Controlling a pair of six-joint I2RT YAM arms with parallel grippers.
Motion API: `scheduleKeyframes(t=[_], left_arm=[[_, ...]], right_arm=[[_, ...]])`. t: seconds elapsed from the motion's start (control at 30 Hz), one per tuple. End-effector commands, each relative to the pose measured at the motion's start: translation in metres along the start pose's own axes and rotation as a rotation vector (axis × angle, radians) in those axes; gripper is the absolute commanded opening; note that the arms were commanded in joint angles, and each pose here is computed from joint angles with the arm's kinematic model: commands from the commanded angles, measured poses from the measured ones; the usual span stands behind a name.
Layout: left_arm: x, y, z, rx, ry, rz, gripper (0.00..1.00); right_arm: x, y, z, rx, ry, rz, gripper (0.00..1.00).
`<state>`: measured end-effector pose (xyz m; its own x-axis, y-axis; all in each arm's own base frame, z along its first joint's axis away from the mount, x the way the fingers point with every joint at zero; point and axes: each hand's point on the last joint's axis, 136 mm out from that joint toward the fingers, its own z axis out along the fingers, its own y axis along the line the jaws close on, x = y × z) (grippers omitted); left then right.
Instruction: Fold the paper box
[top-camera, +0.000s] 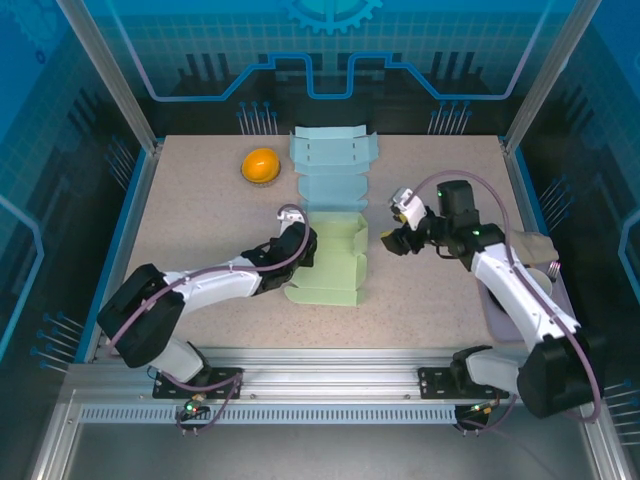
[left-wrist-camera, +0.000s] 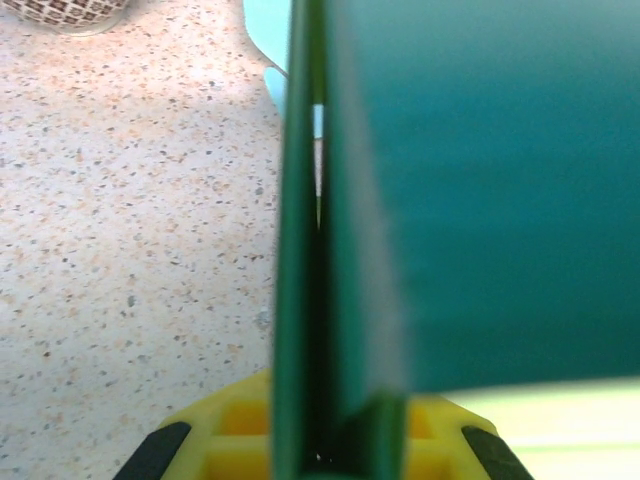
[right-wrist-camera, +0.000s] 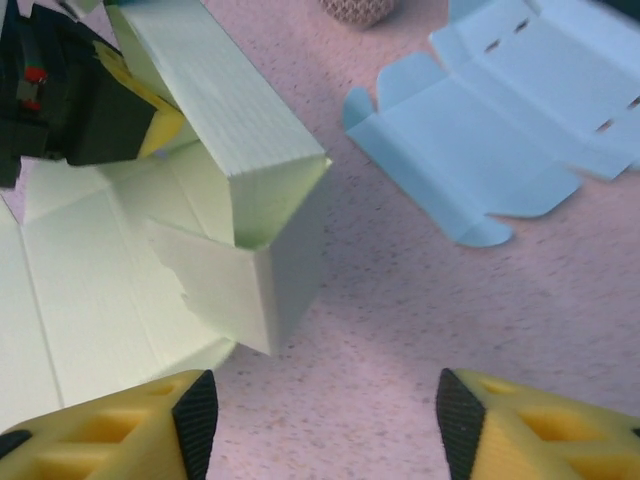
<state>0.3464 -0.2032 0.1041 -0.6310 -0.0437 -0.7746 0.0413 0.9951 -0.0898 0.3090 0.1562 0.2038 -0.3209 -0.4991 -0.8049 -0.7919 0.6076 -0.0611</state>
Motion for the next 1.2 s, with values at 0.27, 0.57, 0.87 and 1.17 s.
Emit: scheduleKeyframes(t=[0.27,0.57,0.87,1.17], left_arm=[[-0.008,0.008,-0.017,0.019,-0.039,-0.016,0.0],[-0.009,0.006,-0.02,0.041,-0.034,-0.024,0.0],[-0.007,0.005,-0.019,0.051,-0.03,-0.024,0.0],[-0.003,-0.001,-0.016,0.075,-0.012,-0.033,0.0]], right_arm=[[0.004,0.017,0.029,-0.035,-0.036,-0.057,0.64],[0.0,0.041,0.062,-0.119,-0.025,-0.076,0.63],[-0.005,0.046,0.071,-0.149,-0.029,-0.091,0.59],[-0.007,0.046,0.079,-0.129,-0.027,-0.088,0.56]])
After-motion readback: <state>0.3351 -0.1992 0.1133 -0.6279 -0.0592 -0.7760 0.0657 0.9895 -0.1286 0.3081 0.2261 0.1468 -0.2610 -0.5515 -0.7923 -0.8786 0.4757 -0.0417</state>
